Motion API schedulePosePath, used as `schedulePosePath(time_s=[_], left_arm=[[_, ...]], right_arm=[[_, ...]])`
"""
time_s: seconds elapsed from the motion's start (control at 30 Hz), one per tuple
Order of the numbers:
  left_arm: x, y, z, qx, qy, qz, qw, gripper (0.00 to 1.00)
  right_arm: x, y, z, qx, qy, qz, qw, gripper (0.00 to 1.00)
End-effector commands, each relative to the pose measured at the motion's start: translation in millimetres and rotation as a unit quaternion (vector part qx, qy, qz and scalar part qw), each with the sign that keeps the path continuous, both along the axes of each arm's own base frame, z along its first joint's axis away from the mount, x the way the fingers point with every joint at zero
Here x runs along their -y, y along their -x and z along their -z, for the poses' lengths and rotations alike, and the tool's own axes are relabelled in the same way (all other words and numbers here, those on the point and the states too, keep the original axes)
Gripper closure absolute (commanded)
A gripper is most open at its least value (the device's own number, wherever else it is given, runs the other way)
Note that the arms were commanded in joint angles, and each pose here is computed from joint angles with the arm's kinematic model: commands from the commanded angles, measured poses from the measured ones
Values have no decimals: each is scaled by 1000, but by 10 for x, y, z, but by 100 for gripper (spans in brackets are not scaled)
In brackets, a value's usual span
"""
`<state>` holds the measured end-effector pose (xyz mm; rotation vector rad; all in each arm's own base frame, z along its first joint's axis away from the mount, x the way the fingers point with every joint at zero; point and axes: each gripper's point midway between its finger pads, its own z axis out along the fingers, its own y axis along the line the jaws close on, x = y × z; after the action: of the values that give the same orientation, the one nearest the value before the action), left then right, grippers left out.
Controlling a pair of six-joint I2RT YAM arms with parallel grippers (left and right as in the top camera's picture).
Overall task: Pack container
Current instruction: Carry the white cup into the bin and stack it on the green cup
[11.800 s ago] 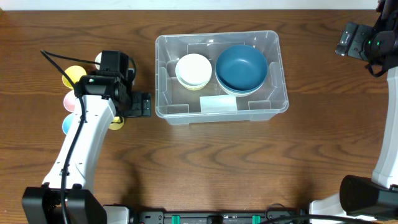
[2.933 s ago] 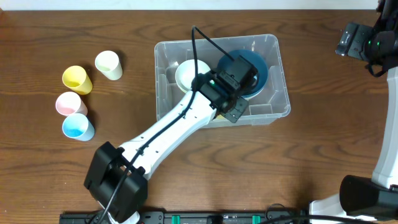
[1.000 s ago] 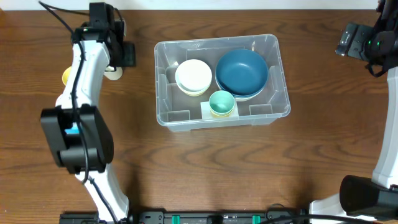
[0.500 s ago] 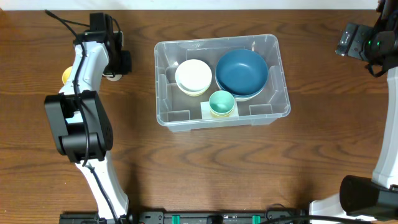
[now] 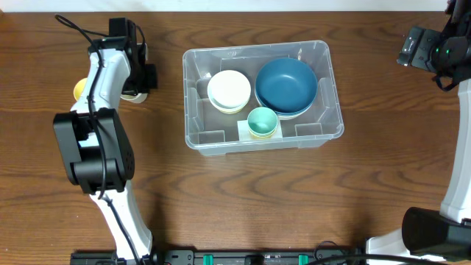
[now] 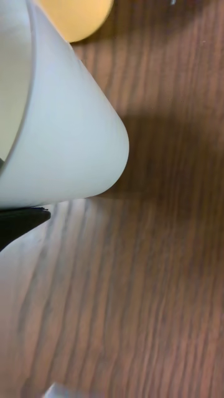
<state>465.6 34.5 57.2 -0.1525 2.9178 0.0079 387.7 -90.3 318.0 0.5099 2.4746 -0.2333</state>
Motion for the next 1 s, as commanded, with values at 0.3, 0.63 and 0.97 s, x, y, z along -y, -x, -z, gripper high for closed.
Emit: schedulePosePath(time_s=[0.3, 0.63, 0.97], left_arm=[[1357, 614, -1884, 157, 65, 129, 977, 94], [2645, 1188, -1867, 145, 88, 296, 940, 94], [3112, 1419, -1436, 88, 83, 349, 929, 94]], right_arm=[[17, 9, -7, 2, 0, 7, 1000, 1], [17, 9, -7, 2, 0, 7, 1000, 1], [17, 9, -7, 2, 0, 7, 1000, 1]])
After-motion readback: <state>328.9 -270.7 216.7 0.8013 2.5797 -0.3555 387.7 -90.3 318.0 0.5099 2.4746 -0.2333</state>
